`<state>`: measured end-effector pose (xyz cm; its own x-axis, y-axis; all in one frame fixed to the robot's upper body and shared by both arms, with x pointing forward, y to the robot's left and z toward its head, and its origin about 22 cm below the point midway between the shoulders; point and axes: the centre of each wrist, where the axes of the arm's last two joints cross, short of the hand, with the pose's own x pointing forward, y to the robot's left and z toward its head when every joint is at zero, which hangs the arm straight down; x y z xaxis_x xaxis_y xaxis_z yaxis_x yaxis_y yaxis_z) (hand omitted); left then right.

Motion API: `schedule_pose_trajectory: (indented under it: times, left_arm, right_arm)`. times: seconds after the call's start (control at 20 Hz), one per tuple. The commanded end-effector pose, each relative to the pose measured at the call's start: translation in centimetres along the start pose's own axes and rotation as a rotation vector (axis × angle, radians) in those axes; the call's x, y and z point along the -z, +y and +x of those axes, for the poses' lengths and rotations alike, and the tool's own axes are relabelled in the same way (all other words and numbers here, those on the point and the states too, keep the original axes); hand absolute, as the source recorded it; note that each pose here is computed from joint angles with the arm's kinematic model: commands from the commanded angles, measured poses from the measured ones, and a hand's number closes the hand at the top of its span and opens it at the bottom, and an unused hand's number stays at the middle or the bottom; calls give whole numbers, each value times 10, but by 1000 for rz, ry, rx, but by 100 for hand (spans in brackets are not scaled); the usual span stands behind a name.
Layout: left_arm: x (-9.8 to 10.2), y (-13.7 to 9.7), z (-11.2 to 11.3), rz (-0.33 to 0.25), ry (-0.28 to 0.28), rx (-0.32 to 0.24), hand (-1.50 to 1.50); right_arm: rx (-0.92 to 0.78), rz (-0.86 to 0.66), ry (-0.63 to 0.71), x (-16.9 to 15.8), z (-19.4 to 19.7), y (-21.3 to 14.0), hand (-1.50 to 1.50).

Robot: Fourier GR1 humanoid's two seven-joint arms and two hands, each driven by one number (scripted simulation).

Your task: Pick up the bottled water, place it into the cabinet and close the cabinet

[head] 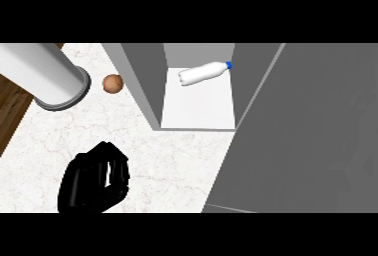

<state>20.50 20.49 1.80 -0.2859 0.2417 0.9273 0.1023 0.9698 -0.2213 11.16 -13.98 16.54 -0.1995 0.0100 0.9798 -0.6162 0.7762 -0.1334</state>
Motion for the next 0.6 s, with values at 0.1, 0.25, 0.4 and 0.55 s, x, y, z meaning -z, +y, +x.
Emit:
schedule_pose_trajectory:
  times: [0.1,0.25,0.4,0.55]
  left_arm:
    - [-18,18,14,30,2,-3,150]
    - [-27,36,14,52,-24,0,150]
    - [-24,42,30,50,-28,-14,150]
    - [-48,61,24,47,-15,1,150]
  right_arm:
    - [16,174,-75,32,14,52,150]
    - [-90,197,-94,49,8,63,150]
    - [-137,119,-171,58,15,63,150]
    - [-130,63,-158,78,13,56,150]
